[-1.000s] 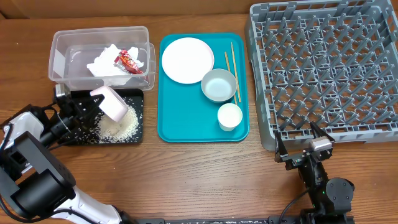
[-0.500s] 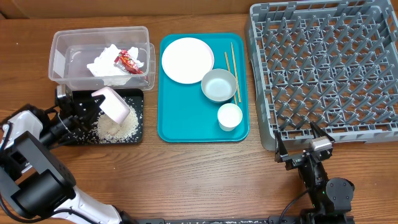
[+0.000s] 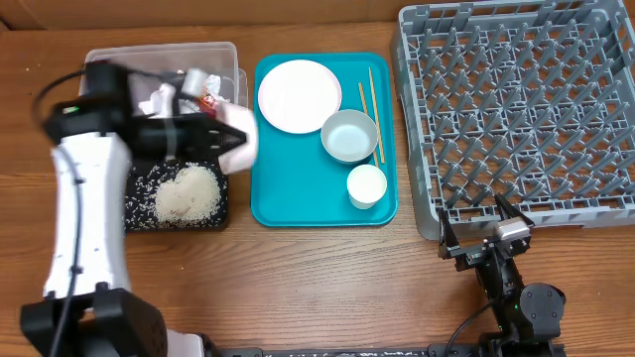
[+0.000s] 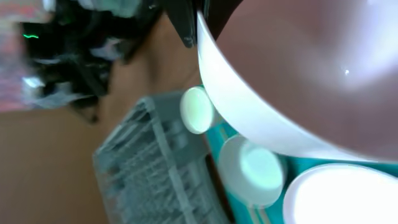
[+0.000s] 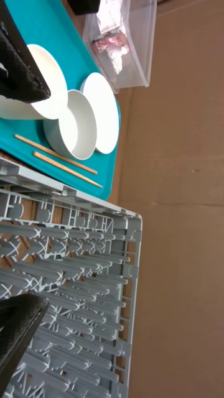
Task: Sort waste into correct bins and load items into the dishwasher
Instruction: 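Carry the emptied pink bowl back and set it on the teal tray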
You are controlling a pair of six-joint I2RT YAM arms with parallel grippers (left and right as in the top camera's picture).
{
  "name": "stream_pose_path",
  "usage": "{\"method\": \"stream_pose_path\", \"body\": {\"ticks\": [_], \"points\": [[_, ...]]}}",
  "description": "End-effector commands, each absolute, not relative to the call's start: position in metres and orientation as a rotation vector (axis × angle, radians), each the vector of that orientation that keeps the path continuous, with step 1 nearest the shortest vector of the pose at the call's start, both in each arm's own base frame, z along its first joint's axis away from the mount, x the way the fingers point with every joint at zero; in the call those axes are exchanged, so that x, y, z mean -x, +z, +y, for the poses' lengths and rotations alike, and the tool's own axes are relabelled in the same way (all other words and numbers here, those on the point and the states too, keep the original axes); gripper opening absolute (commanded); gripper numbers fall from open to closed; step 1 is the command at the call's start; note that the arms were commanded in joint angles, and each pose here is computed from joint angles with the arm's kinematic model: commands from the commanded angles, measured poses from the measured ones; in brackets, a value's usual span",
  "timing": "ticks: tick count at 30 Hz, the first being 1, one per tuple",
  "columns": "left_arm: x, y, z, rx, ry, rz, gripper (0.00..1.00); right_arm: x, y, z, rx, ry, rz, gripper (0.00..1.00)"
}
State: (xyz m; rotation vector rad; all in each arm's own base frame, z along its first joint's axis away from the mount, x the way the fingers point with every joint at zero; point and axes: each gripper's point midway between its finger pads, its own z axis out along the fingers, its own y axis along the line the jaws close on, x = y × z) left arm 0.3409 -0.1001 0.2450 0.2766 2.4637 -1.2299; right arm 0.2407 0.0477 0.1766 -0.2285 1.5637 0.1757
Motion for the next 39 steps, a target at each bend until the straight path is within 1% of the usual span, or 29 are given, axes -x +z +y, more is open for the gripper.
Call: {"method": "stream_pose_path", "body": {"ticks": [1,5,12,15,22,27,31,33,34,35,37,38,39], "points": [[-0.345,0.206,-0.112,-0.198,-0.758,2.743,0.04,-0.241,0.175,0.048,0.225,0.182,1.56,1.0],[-0.344,0.197,-0.135,-0.278,-0.578,2.768,0.04,-0.241,0.175,0.048,0.224,0.182,1.56,1.0],[-0.346,0.187,-0.152,-0.374,-0.377,2.76,0.04,-0.241,0.175,0.048,0.225,0.182,1.56,1.0],[-0.348,0.168,-0.161,-0.457,-0.303,2.781,0.04,-0.241,0.175,0.048,0.225,0.182,1.56,1.0],[-0.342,0.104,-0.186,-0.652,-0.246,2.913,0.04,-0.241,0.175,0.048,0.224,0.182,1.56,1.0],[-0.334,0.065,-0.193,-0.677,-0.26,3.023,0.04,-0.241,0.175,0.048,0.225,0.182,1.56,1.0],[-0.331,0.044,-0.191,-0.671,-0.244,3.082,0.05,-0.241,0.175,0.048,0.224,0.182,1.56,1.0],[-0.33,0.038,-0.191,-0.673,-0.24,3.097,0.12,-0.241,0.175,0.048,0.225,0.182,1.56,1.0],[-0.331,0.036,-0.191,-0.673,-0.239,3.1,0.21,-0.241,0.175,0.048,0.225,0.182,1.56,1.0],[-0.331,0.035,-0.191,-0.673,-0.239,3.099,0.34,-0.241,0.175,0.048,0.225,0.182,1.56,1.0],[-0.334,0.036,-0.193,-0.672,-0.243,3.084,0.55,-0.241,0.175,0.048,0.224,0.182,1.56,1.0],[-0.336,0.036,-0.194,-0.671,-0.245,3.077,0.64,-0.241,0.175,0.048,0.225,0.182,1.56,1.0],[-0.338,0.038,-0.194,-0.671,-0.248,3.07,0.69,-0.241,0.175,0.048,0.225,0.182,1.56,1.0]]}}
